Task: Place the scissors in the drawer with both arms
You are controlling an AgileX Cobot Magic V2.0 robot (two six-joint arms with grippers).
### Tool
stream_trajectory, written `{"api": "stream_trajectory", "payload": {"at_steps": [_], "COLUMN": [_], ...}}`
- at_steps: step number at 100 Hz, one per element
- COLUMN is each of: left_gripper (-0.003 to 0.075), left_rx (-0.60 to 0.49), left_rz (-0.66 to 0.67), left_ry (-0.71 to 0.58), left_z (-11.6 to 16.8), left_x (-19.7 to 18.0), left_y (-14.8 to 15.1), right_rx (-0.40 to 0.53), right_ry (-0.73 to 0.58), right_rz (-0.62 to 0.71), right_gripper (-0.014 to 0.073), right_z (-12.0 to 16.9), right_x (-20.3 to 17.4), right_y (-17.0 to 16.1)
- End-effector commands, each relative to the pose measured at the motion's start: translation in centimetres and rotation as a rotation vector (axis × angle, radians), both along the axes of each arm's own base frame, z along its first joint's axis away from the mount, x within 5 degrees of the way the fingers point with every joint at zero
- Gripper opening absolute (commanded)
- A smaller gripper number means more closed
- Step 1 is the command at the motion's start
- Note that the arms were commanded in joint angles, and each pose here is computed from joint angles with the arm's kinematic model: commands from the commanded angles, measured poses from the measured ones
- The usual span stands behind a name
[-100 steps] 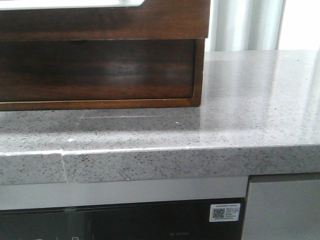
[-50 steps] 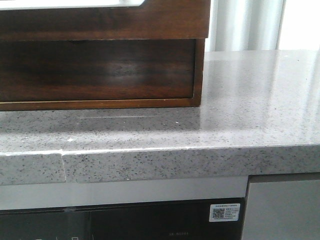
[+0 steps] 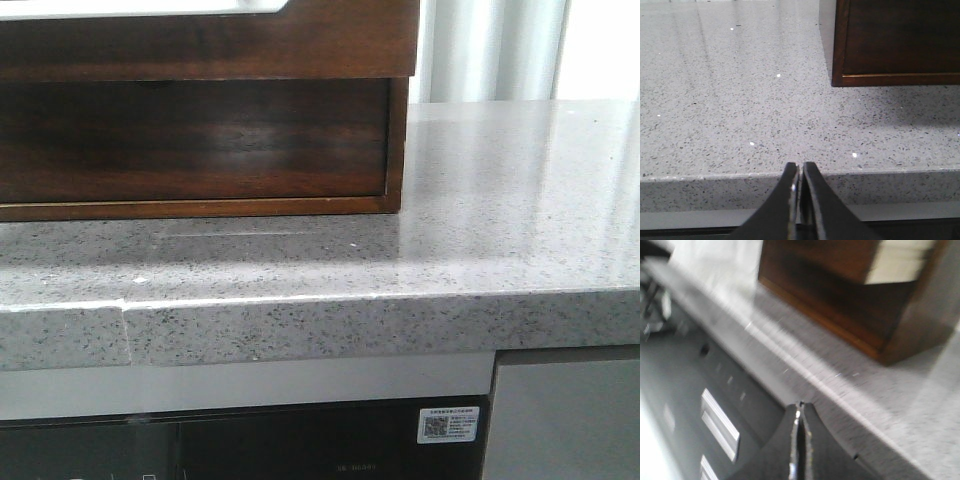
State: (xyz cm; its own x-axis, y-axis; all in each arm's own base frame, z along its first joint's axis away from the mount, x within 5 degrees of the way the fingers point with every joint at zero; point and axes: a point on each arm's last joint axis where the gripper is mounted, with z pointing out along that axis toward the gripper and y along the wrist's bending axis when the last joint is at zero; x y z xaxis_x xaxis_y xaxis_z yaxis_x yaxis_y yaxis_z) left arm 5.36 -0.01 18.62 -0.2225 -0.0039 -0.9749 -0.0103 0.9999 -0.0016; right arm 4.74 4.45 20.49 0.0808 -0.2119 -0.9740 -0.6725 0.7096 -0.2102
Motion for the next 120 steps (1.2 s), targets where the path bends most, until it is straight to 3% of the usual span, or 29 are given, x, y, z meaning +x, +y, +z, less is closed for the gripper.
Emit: {"api": "stream_trajectory", "payload": {"at_steps": [1, 23, 60, 88, 120], "left_gripper": [-0.0020, -0.0020, -0.0020, -0.0020, -0.0020], "left_rx": [-0.020, -0.020, -0.020, -0.020, -0.020], "left_rz": [0.003, 0.003, 0.003, 0.003, 0.003], "left_ry": [-0.064, -0.064, -0.064, -0.064, -0.064], "left_z": [-0.1, -0.1, -0.1, -0.1, -0.1], "left_x": [-0.1, -0.1, -0.1, -0.1, -0.1], "left_y": [0.0, 0.0, 0.0, 0.0, 0.0], "right_rx": [0.146, 0.333, 0.396, 0.357, 0.242], "right_ry": [-0.088, -0.050, -0.109, -0.022, 0.187], "right_rz": [-0.090, -0.264, -0.670, -0.885, -0.966], "right_gripper": [-0.0046, -0.0046, -0.0046, -0.0046, -0.0046], "right_z": [2.1, 2.7, 0.6, -0.8, -2.9], "right_x": [0.5, 1.0, 1.4, 0.7, 0.5], "right_y": [-0.5, -1.5, -4.1, -5.3, -5.7]}}
